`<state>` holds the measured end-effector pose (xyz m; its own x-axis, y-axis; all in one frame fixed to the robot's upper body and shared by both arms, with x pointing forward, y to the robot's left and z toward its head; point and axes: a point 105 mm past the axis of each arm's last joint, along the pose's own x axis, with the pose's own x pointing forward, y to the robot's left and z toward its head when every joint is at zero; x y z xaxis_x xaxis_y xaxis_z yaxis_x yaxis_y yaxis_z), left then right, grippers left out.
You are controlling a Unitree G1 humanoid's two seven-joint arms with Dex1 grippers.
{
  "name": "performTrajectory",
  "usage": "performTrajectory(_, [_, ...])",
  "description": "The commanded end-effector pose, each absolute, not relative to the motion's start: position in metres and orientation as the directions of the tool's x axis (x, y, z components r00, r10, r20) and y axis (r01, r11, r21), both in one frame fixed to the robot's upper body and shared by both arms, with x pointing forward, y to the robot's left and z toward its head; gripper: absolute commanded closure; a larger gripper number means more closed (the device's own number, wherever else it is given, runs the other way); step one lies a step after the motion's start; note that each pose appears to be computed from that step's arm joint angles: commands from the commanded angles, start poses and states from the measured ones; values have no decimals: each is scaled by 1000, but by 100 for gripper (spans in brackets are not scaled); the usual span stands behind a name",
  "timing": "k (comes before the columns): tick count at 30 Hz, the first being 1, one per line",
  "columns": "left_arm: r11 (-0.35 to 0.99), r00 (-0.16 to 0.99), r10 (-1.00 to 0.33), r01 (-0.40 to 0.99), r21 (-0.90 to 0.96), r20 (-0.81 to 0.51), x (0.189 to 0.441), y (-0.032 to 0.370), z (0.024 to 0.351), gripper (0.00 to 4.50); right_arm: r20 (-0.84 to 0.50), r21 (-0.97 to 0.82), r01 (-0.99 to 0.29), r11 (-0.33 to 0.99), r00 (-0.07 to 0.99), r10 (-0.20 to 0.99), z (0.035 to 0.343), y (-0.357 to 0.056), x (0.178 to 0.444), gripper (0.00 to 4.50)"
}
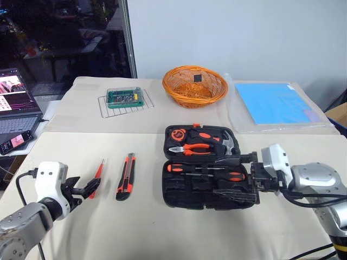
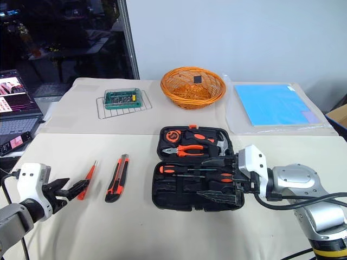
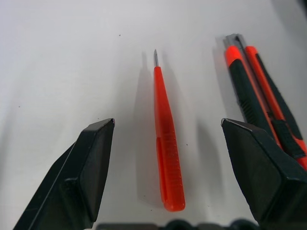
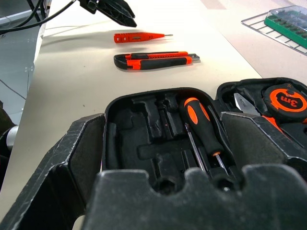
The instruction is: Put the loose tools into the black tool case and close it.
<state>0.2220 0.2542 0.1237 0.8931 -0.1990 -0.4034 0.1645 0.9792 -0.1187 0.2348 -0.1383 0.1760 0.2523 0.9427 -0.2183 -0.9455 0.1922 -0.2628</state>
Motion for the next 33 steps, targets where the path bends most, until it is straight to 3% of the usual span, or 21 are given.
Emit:
performTrajectory(1, [962, 887, -266, 219, -164, -377, 220, 246, 126, 69, -206, -325, -928, 182, 257, 944, 184, -135, 232, 9])
performTrajectory(7, [969, 862, -247, 214, -125, -442, 222, 250, 112, 69, -197, -328, -924, 198, 271, 942, 186, -134, 230, 9])
performTrajectory(20, [927, 844, -373, 317, -202, -386, 224, 226, 117, 69, -199, -327, -921, 211, 285, 938, 187, -133, 231, 9])
performTrajectory(25, [960, 899, -272, 229, -162, -344, 227, 241, 127, 69, -199, -325, -923, 206, 279, 939, 188, -133, 232, 9])
performTrajectory(33, [999, 916, -25, 13, -33, -400, 223, 248, 115, 69, -198, -324, -924, 201, 275, 941, 188, -134, 232, 9])
